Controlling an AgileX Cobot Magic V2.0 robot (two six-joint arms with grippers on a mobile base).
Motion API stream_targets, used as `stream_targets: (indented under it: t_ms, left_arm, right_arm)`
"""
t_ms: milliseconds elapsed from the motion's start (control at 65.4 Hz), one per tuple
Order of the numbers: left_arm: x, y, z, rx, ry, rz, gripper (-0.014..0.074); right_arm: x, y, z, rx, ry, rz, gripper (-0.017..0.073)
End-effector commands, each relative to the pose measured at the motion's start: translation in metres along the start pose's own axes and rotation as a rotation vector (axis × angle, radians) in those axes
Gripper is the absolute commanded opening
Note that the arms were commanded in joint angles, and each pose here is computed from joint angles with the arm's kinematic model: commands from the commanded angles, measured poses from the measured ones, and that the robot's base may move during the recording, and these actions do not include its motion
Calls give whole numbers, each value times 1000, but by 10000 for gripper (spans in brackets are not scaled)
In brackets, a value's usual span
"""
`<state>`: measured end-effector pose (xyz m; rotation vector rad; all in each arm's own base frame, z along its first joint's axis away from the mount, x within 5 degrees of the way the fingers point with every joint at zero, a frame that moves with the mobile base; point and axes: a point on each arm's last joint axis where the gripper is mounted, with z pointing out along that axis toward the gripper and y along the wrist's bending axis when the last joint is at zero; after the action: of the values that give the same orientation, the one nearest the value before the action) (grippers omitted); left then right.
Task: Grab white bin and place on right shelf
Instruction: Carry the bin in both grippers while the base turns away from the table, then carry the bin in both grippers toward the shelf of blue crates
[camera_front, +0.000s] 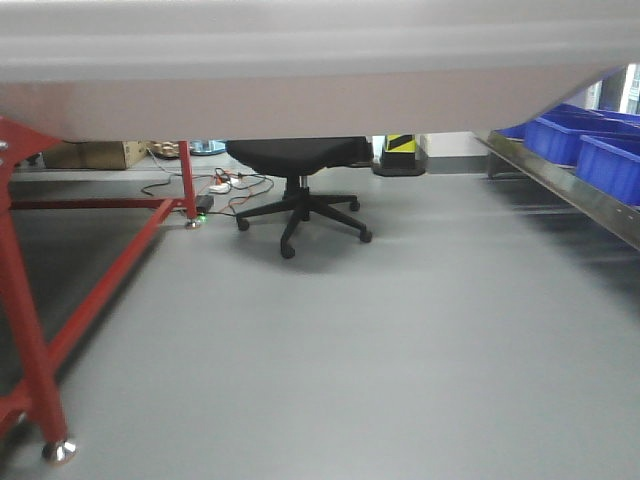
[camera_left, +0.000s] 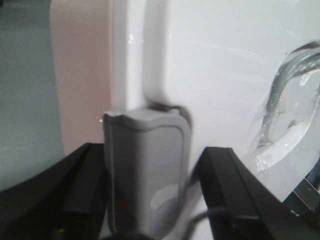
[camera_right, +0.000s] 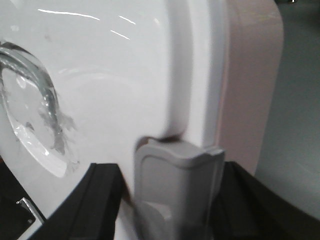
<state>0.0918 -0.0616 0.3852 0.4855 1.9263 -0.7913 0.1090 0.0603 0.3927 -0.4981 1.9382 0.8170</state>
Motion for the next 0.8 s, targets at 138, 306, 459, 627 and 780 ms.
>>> stream_targets:
  t_ms: [138, 306, 459, 627, 780]
  left_arm:
    - [-14, -21, -6, 175, -94, -51, 241]
    - [-14, -21, -6, 175, -94, -51, 241]
    - [-14, -21, -6, 178, -97, -53, 241]
    - [-14, -21, -6, 179, -97, -54, 241]
    - [-14, -21, -6, 179, -97, -54, 241]
  right_arm:
    - [-12, 20, -6, -156, -90, 23, 398]
    - [-12, 20, -6, -156, -90, 23, 398]
    - [-12, 20, -6, -157, -89, 23, 398]
    - [-12, 20, -6, -156, -90, 23, 398]
    - [-12, 20, -6, -157, -89, 23, 398]
